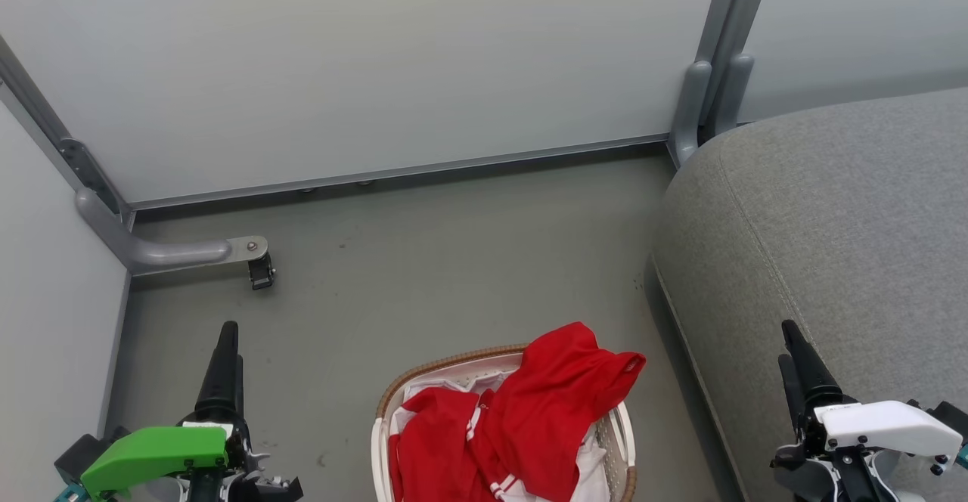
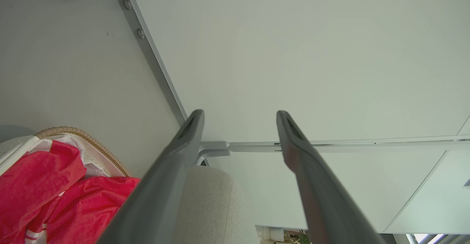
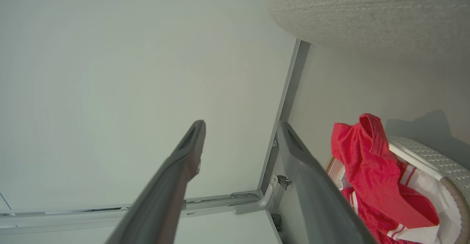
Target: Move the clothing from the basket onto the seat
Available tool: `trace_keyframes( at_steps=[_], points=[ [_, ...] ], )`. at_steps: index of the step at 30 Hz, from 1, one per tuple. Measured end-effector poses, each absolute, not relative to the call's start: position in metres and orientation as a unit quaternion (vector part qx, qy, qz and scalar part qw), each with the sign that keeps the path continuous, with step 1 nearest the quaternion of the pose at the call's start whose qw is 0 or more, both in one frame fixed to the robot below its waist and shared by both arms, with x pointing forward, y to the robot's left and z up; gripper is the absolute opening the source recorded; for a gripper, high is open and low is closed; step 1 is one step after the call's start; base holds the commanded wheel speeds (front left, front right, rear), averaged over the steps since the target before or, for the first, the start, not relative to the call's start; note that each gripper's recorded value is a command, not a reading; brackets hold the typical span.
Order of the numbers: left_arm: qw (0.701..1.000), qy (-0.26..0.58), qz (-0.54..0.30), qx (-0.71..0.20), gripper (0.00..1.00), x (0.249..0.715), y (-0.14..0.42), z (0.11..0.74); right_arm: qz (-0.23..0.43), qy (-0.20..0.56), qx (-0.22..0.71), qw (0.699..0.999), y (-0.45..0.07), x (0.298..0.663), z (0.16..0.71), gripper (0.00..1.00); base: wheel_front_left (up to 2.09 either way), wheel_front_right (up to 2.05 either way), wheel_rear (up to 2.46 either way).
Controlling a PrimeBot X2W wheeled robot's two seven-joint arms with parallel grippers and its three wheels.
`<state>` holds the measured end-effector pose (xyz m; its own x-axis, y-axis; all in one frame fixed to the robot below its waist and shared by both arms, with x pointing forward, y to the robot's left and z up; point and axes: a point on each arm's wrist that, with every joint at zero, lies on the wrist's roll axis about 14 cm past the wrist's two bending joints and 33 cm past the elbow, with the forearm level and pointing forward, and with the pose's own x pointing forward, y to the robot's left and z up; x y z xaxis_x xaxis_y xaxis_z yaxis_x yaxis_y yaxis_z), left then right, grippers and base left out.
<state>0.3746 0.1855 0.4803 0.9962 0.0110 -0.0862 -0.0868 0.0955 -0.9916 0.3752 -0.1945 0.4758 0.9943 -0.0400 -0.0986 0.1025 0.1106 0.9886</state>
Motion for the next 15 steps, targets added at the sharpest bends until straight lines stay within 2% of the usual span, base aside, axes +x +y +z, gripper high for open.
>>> trace_keyframes(
  at_steps=[15],
  points=[
    [0.808, 0.011, 0.025, -0.588, 1.0, 0.376, 0.185, 0.491, -0.032, 0.007, 0.571, 0.821, -0.192, 0.38, 0.49, 1.0, 0.0, 0.0, 0.0]
  ],
)
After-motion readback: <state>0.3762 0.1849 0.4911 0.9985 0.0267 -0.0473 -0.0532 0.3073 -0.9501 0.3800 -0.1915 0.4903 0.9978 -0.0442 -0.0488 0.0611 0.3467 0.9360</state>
